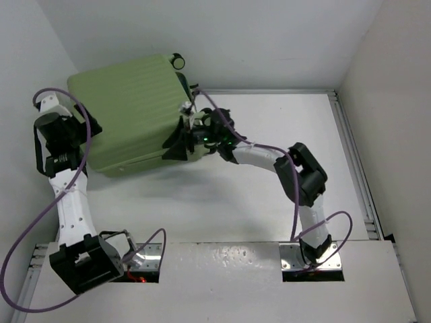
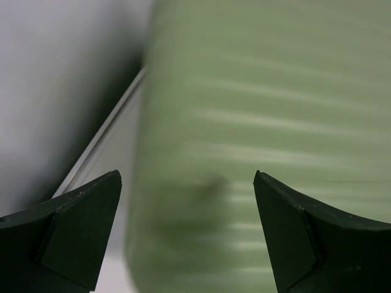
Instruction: Pack the luggage
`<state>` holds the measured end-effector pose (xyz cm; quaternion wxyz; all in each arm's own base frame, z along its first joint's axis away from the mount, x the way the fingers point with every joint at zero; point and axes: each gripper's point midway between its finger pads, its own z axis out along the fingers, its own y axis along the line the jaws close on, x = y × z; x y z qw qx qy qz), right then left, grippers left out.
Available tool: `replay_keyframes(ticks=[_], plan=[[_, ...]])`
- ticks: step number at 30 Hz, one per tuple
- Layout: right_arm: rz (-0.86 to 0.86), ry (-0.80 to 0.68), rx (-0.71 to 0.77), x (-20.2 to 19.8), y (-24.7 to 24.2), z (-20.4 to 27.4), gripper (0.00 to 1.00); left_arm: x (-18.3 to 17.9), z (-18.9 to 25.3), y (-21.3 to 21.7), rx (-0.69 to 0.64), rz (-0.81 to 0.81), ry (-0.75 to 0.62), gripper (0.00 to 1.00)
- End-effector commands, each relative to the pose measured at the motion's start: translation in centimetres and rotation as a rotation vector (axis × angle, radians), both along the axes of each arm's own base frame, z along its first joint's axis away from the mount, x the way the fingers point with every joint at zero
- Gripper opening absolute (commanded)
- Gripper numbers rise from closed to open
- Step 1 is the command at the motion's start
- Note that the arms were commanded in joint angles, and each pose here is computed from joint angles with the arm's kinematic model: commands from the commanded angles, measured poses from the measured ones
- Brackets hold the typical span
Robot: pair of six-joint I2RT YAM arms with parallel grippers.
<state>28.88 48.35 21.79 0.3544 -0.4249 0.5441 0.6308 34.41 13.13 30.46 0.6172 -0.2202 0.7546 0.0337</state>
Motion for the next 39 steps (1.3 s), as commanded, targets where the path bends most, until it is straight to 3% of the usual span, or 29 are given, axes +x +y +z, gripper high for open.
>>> replay_keyframes(ticks=[1, 4, 6, 8, 10, 11, 12, 14, 15, 16, 18, 19, 20, 21, 23, 24, 25, 26, 27, 28, 29, 33, 34, 35, 37, 39], plan=[[-0.128, -0.097, 0.146, 2.3, -5.1, 6.6, 0.66, -2.8, -3.3, 2.5, -0.064, 0.107, 0.115, 0.94], [-0.252, -0.102, 0.14, 4.3, -10.0, 7.1, 0.68, -2.9, -4.1, 4.8, -0.103, 0.206, 0.114, 0.93], [-0.334, -0.109, 0.152, 6.0, -12.7, 8.7, 0.76, -1.9, -3.7, 7.2, -0.103, 0.268, 0.103, 0.93], [-0.403, -0.081, 0.141, 8.5, -14.6, 9.0, 0.8, -0.6, -3.1, 8.3, -0.104, 0.242, 0.085, 0.93], [-0.471, -0.04, 0.139, 11.7, -16.9, 9.4, 0.84, 2.4, -3.3, 8.6, -0.138, 0.089, 0.09, 0.96], [-0.482, 0.02, 0.143, 13.2, -17.1, 9.4, 0.84, 3.6, -2.2, 8.5, -0.143, 0.037, 0.089, 0.93], [-0.521, 0.018, 0.169, 15.0, -18.6, 11.0, 0.85, 4.3, -2.6, 8.9, -0.157, 0.01, 0.104, 0.89], [-0.558, 0.116, 0.174, 18.2, -18.8, 9.5, 0.84, 6.2, -5.2, 9.3, -0.218, -0.034, 0.154, 0.85], [-0.567, 0.09, 0.194, 19.3, -19.1, 10.9, 0.84, 6.8, -5.2, 9.8, -0.218, -0.034, 0.154, 0.85], [-0.58, 0.184, 0.136, 21.0, -18.9, 7.3, 0.84, 6.9, -6.2, 10.1, -0.22, -0.028, 0.175, 0.85], [-0.426, 0.108, 0.124, 19.9, -17.8, 9.4, 0.88, 8.1, -7.3, 10.2, -0.22, -0.064, 0.196, 0.85], [-0.376, 0.132, 0.064, 20.5, -16.9, 5.8, 0.93, 8.2, -7.8, 10.3, -0.227, -0.067, 0.217, 0.85], [-0.326, -0.01, 0.075, 20.5, -16.5, 8.2, 0.97, 8.4, -8.2, 10.4, -0.237, -0.067, 0.229, 0.85], [-0.204, -0.068, 0.02, 19.1, -16.3, 6.3, 1.0, 8.7, -8.7, 10.1, -0.227, -0.09, 0.259, 0.85], [-0.187, -0.158, -0.023, 19.0, -17.0, 4.7, 1.0, 8.7, -9.0, 9.5, -0.218, -0.108, 0.278, 0.85], [-0.183, -0.275, -0.052, 18.6, -17.4, 4.4, 1.0, 8.6, -9.5, 9.0, -0.2, -0.124, 0.306, 0.85], [-0.186, -0.243, -0.119, 17.5, -18.0, 3.2, 1.0, 8.5, -9.6, 9.4, -0.183, -0.109, 0.315, 0.85], [-0.154, -0.528, -0.17, 17.2, -18.5, 2.2, 1.0, 8.6, -9.0, 9.0, -0.162, -0.116, 0.312, 0.85], [-0.16, -0.573, -0.223, 17.2, -18.9, 1.1, 1.0, 8.6, -9.9, 8.2, -0.146, -0.147, 0.34, 0.85], [-0.128, -0.527, -0.291, 15.6, -19.1, -0.3, 1.0, 8.3, -9.8, 8.1, -0.124, -0.139, 0.355, 0.85], [-0.109, -0.64, -0.301, 16.1, -19.5, -0.6, 1.0, 8.2, -10.1, 8.1, -0.118, -0.145, 0.365, 0.85], [-0.009, -0.728, -0.366, 14.9, -19.3, -1.9, 1.0, 8.2, -12.3, 6.3, -0.109, -0.194, 0.445, 0.85], [-0.031, -0.823, -0.391, 16.0, -19.4, -1.6, 1.0, 8.5, -12.8, 5.9, -0.106, -0.199, 0.458, 0.85], [-0.018, -0.797, -0.407, 15.2, -19.3, -3.7, 1.0, 8.5, -12.8, 5.9, -0.098, -0.203, 0.46, 0.85], [-0.104, -0.955, -0.382, 17.3, -18.5, -1.3, 1.0, 8.6, -13.9, 4.9, -0.106, -0.219, 0.492, 0.85], [-0.107, -0.988, -0.379, 17.6, -18.0, -1.5, 1.0, 9.3, -14.6, 3.9, -0.099, -0.25, 0.507, 0.85]])
